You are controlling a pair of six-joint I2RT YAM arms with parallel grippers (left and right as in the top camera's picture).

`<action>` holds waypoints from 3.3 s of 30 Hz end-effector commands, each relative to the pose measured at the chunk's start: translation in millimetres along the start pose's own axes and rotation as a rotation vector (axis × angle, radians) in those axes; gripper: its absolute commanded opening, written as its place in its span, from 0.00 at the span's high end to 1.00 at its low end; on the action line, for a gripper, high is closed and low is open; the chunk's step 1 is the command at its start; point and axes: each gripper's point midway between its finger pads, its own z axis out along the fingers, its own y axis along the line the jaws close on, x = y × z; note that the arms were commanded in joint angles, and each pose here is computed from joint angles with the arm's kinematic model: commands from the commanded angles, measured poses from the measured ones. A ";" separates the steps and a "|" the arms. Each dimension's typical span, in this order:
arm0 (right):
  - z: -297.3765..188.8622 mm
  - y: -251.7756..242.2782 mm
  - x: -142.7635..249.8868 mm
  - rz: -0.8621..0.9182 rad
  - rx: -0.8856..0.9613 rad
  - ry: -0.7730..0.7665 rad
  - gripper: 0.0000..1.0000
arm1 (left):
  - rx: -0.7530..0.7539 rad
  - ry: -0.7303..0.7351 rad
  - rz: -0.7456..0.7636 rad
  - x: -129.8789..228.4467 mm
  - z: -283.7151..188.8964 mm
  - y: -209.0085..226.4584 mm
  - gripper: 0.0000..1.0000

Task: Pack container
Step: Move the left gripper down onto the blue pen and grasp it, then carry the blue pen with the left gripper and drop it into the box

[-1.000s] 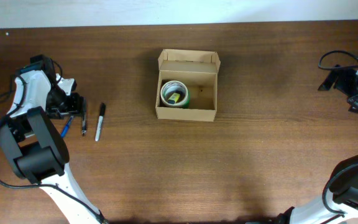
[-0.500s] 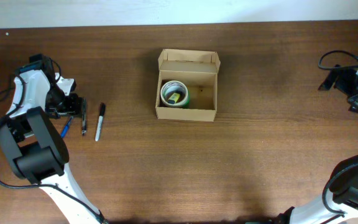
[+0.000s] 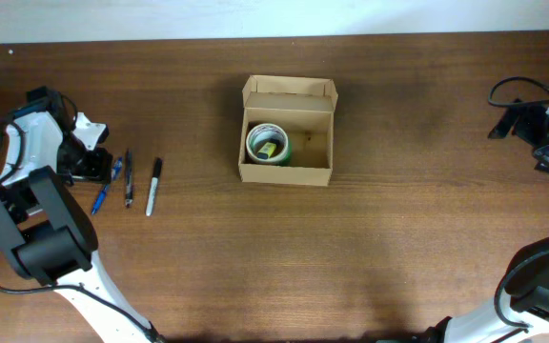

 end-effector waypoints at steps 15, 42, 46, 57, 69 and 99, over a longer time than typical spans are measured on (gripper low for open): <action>0.6 -1.5 -0.5 0.010 0.008 -0.005 0.01 | 0.035 0.037 0.117 11.6 32.6 -19.9 0.37; 0.6 -0.7 -0.1 0.011 0.003 -0.003 0.01 | 0.104 -0.492 0.420 -103.5 -214.9 -113.2 0.98; 0.6 -0.7 -0.1 0.010 0.004 -0.003 0.01 | 0.138 -0.554 0.749 -102.0 -251.8 -198.2 0.99; 0.6 -0.6 -0.1 0.011 0.003 -0.003 0.01 | 0.077 -0.510 1.408 -72.3 -235.7 -386.5 0.99; 0.6 -0.7 4.1 0.013 0.003 0.015 0.01 | 0.033 -0.448 1.559 -89.5 -157.7 -428.7 0.98; 0.1 -2.6 15.1 0.020 0.011 0.059 0.01 | -0.015 -0.461 1.479 -140.3 -111.0 -404.4 0.98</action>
